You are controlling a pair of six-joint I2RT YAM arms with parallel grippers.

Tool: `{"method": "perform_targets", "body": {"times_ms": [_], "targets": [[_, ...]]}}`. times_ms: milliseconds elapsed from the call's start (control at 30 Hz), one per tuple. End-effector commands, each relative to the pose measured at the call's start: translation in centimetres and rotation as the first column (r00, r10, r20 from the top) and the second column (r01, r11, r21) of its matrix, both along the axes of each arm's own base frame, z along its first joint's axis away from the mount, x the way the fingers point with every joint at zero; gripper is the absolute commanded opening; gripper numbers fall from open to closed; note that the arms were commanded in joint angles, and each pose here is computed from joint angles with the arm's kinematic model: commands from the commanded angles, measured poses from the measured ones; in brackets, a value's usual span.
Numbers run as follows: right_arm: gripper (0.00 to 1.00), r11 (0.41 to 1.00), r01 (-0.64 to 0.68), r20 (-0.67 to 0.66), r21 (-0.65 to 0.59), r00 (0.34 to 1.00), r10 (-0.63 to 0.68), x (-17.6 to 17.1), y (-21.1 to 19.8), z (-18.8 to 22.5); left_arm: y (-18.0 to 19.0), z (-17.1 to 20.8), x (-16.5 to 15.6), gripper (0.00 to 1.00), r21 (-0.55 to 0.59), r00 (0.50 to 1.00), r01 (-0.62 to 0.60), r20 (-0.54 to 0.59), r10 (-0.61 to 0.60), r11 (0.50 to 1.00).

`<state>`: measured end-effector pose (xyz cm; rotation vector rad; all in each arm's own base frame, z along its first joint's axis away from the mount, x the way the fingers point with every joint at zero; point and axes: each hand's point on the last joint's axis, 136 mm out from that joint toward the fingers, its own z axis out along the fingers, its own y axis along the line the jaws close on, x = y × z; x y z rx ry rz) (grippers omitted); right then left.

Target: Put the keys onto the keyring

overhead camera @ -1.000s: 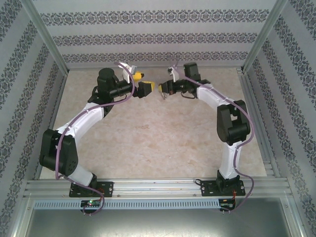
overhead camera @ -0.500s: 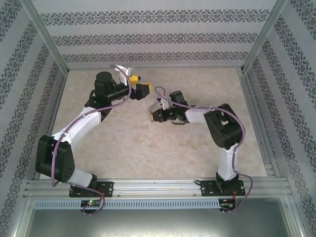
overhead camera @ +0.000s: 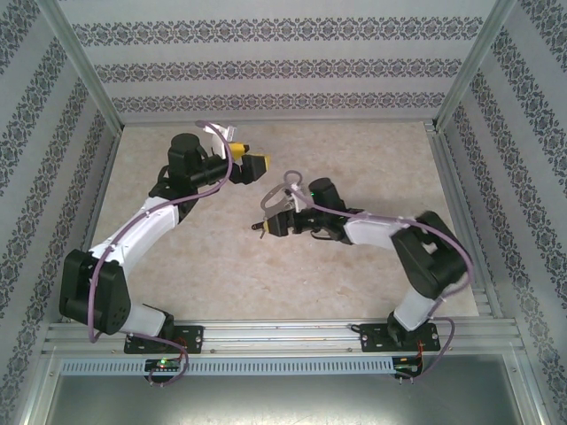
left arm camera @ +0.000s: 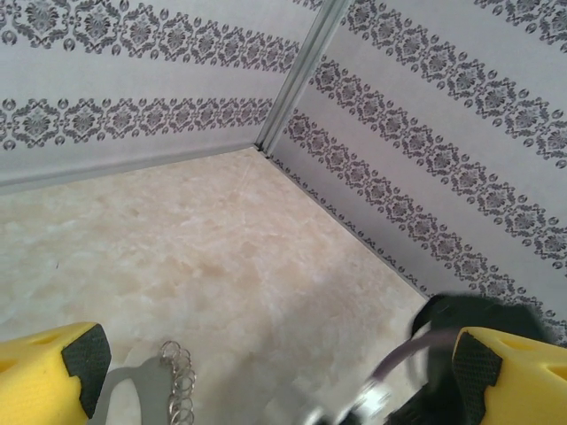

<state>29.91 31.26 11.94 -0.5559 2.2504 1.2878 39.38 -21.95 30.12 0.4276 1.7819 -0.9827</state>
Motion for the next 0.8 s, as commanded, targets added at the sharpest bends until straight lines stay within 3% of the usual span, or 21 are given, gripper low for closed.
{"method": "perform_targets", "body": {"times_ms": [0,33,67,200,300,367,433,567,700,733,767], "targets": [[0.82,0.997,0.074,0.072,-0.019,0.995,-0.072,0.3,-3.3,2.7,1.5,0.0,-0.4,1.00,0.012,0.997,-0.075,0.002,0.075,0.997],[0.83,0.992,0.121,0.094,-0.032,0.989,-0.117,0.8,-4.9,3.6,2.0,-0.4,-0.3,1.00,0.024,0.994,-0.110,0.015,0.110,0.994],[0.96,0.984,0.170,0.126,-0.048,0.979,-0.163,1.3,-6.5,4.4,2.8,-0.8,-0.1,1.00,0.040,0.987,-0.156,0.034,0.154,0.987],[0.98,0.895,0.423,0.282,-0.141,0.884,-0.374,3.9,-13.4,7.2,6.0,-2.0,0.2,1.00,0.089,0.928,-0.344,0.181,0.324,0.935],[0.98,0.713,0.681,0.440,-0.166,0.698,-0.565,6.1,-20.2,8.9,10.0,-3.3,0.1,1.00,0.115,0.808,-0.549,0.326,0.491,0.828],[0.98,0.539,0.833,0.577,-0.126,0.504,-0.643,7.3,-25.2,9.7,13.0,-4.6,-0.2,1.00,0.178,0.714,-0.674,0.405,0.571,0.717],[0.98,0.387,0.916,0.637,-0.109,0.363,-0.680,7.4,-29.2,8.8,15.3,-6.7,-0.5,1.00,0.266,0.660,-0.744,0.438,0.611,0.613],[0.98,0.221,0.957,0.669,-0.188,0.289,-0.684,7.4,-34.5,6.4,19.0,-11.3,-1.9,1.00,0.406,0.591,-0.804,0.470,0.656,0.433],[0.98,0.167,0.963,0.712,-0.212,0.269,-0.648,7.8,-36.0,3.8,20.1,-15.5,-2.5,1.00,0.477,0.598,-0.787,0.435,0.673,0.390],[0.98,0.170,0.963,0.695,-0.208,0.268,-0.668,8.0,-36.1,2.6,20.0,-16.2,-2.4,1.00,0.468,0.603,-0.786,0.433,0.670,0.405],[0.98,0.209,0.952,0.672,-0.224,0.306,-0.674,8.1,-35.6,1.5,20.2,-16.8,-2.4,1.00,0.447,0.593,-0.796,0.433,0.679,0.409]]}}
